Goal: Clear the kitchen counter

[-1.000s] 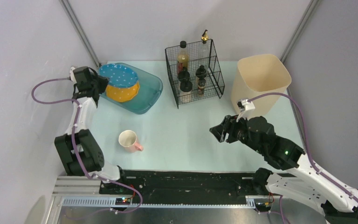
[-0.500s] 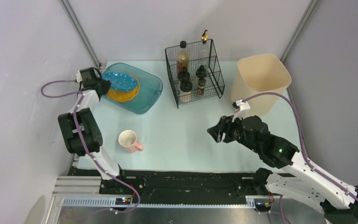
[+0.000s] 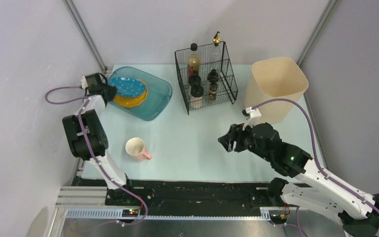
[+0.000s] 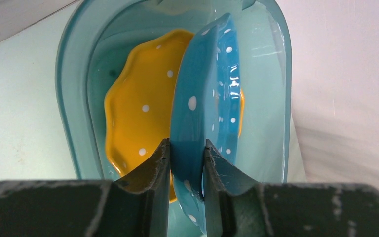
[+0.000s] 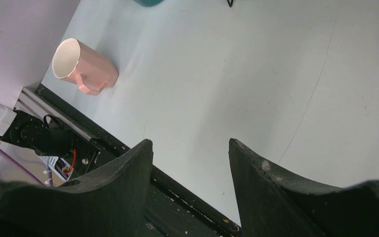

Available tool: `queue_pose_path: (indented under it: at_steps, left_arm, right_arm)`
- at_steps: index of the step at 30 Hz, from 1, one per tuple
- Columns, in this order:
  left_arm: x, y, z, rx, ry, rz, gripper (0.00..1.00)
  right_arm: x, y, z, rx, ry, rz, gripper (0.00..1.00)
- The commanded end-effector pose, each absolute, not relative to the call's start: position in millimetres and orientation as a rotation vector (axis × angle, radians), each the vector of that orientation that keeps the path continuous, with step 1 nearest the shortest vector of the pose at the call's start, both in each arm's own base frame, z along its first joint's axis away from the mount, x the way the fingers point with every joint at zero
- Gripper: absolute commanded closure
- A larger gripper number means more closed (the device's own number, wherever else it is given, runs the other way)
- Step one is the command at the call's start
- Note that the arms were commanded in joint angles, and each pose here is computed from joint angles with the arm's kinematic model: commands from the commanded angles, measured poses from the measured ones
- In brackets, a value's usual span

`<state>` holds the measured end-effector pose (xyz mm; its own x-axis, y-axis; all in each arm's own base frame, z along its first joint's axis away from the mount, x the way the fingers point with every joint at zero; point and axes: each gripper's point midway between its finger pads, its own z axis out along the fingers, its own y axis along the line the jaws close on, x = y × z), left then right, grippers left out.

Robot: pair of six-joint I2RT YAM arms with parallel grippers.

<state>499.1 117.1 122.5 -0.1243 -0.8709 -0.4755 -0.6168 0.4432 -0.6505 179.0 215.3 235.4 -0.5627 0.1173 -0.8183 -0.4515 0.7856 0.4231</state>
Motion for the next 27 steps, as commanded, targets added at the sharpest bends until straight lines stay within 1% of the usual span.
queue_pose_path:
  at_steps: [1, 2, 3, 4, 6, 11, 15, 17, 18, 19, 27]
  left_arm:
    - [528.9, 125.0, 162.9, -1.169, 1.699, -0.443, 0.87]
    - [529.5, 121.6, 159.0, -1.165, 1.717, -0.458, 0.80]
    - [529.1, 119.8, 156.0, -1.164, 1.729, -0.467, 0.76]
    - [527.5, 118.1, 149.9, -1.172, 1.746, -0.470, 0.67]
    - [524.7, 115.4, 140.7, -1.185, 1.775, -0.475, 0.56]
    - [515.2, 111.8, 121.8, -1.208, 1.863, -0.445, 0.49]
    - [505.5, 112.5, 113.0, -1.239, 1.908, -0.417, 0.40]
    - [501.7, 111.8, 111.0, -1.250, 1.926, -0.415, 0.19]
    - [500.6, 111.6, 110.7, -1.250, 1.935, -0.416, 0.05]
    - [498.6, 111.2, 109.9, -1.258, 1.951, -0.414, 0.02]
    - [481.5, 111.8, 104.2, -1.306, 2.059, -0.375, 0.00]
  right_arm:
    - [179.4, 218.9, 242.8, -0.252, 1.999, 0.800, 0.38]
    - [178.8, 217.9, 243.4, -0.248, 1.997, 0.803, 0.38]
    - [178.3, 216.5, 243.6, -0.244, 1.997, 0.801, 0.38]
    - [177.8, 216.0, 243.1, -0.242, 1.998, 0.802, 0.37]
    - [176.0, 214.0, 243.0, -0.235, 2.000, 0.807, 0.37]
    - [169.4, 210.2, 245.8, -0.211, 1.990, 0.846, 0.37]
    - [164.0, 207.2, 245.2, -0.195, 1.991, 0.872, 0.37]
    - [161.7, 205.5, 244.9, -0.186, 1.993, 0.881, 0.37]
    - [160.4, 204.4, 244.2, -0.184, 1.997, 0.883, 0.37]
    - [159.8, 204.0, 243.7, -0.180, 2.000, 0.885, 0.37]
    - [156.4, 200.5, 242.4, -0.149, 2.014, 0.894, 0.38]
